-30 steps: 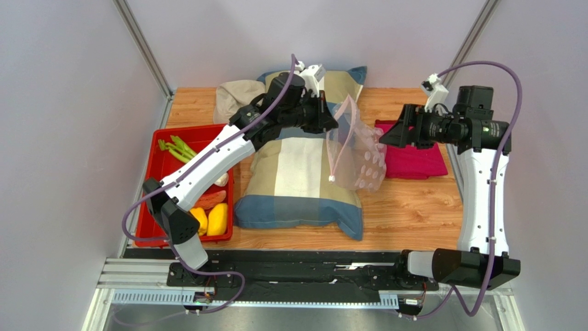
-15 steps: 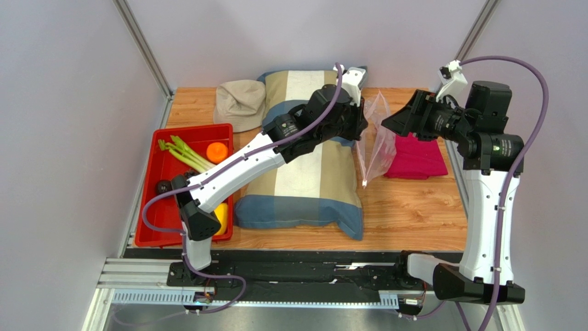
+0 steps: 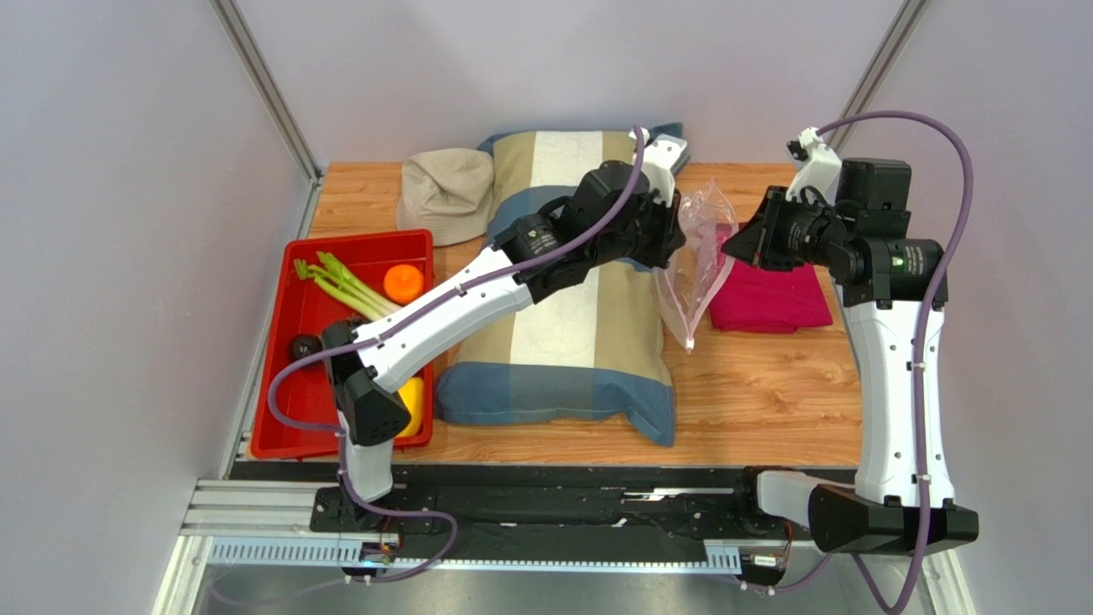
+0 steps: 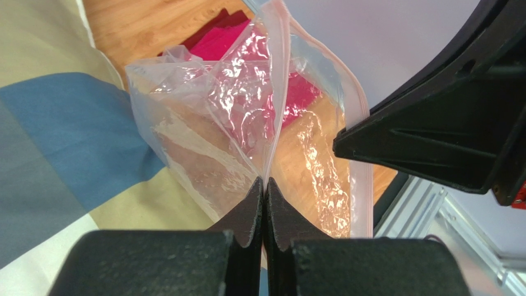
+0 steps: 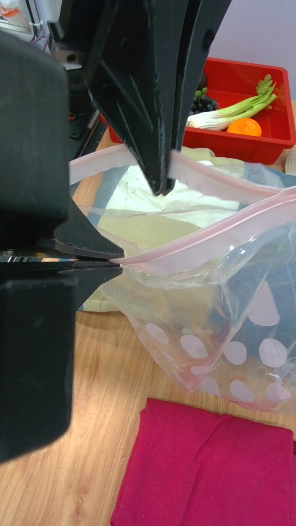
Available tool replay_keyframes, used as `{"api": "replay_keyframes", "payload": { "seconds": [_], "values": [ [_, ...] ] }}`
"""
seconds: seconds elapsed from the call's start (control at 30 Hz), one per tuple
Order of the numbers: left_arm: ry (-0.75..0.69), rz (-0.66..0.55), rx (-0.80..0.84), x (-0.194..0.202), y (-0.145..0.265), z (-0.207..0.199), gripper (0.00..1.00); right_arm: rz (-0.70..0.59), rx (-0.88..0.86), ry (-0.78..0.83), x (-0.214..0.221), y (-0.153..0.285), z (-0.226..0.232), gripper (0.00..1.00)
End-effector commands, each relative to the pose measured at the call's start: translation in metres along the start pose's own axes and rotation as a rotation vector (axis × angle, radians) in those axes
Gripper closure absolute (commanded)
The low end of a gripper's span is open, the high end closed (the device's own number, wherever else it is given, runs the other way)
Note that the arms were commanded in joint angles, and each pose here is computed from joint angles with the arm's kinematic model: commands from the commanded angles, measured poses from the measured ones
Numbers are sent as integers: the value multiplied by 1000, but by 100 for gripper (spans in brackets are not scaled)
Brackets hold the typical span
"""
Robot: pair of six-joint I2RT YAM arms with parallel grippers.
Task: Place the food in the zip-top bag and seal the zipper
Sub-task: Pick up the zipper food storage bag at the corner of the board.
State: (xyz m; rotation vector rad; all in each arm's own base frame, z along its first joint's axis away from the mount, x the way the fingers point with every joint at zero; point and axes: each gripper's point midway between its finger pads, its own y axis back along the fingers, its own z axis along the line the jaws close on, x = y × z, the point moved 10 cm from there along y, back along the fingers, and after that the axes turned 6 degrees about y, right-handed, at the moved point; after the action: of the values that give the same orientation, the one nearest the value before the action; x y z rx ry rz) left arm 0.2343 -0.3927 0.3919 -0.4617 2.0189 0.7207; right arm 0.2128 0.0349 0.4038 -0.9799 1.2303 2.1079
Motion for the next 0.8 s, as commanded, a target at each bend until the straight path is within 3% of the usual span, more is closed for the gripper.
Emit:
{"api": "replay_keyframes", "payload": {
  "seconds": [0.0,0.1,0.13,0.2,0.23,0.3,0.33,0.37,0.5,0.53,0.7,0.77],
  "values": [
    [-44,-2,126,-7,21,-5,100,-12,-17,26,5,6,4,100],
    [-7,11,140,-14,35,15,87,-37,-9,26,11,16,9,100],
    [18,16,143,-18,40,20,74,-37,-2,18,14,17,9,100],
    [47,25,155,-27,60,33,57,-63,15,24,18,26,13,100],
    [75,14,126,-35,67,51,40,-61,17,15,21,26,13,100],
    [93,6,122,-39,93,63,28,-68,23,9,24,29,15,100],
    [127,-18,74,-45,103,82,10,-64,27,4,26,28,14,100],
    [150,-57,60,-50,125,87,1,-48,39,-7,29,26,12,100],
    [289,-114,-99,-40,172,150,1,-20,48,-41,36,20,8,100],
    [310,-188,-177,-46,198,170,1,-21,40,-47,36,20,9,100],
    [544,-232,-498,-12,261,239,1,-30,44,-77,34,14,7,100],
    [617,-240,-637,-3,276,259,7,-21,48,-85,34,10,5,100]
  ]
}}
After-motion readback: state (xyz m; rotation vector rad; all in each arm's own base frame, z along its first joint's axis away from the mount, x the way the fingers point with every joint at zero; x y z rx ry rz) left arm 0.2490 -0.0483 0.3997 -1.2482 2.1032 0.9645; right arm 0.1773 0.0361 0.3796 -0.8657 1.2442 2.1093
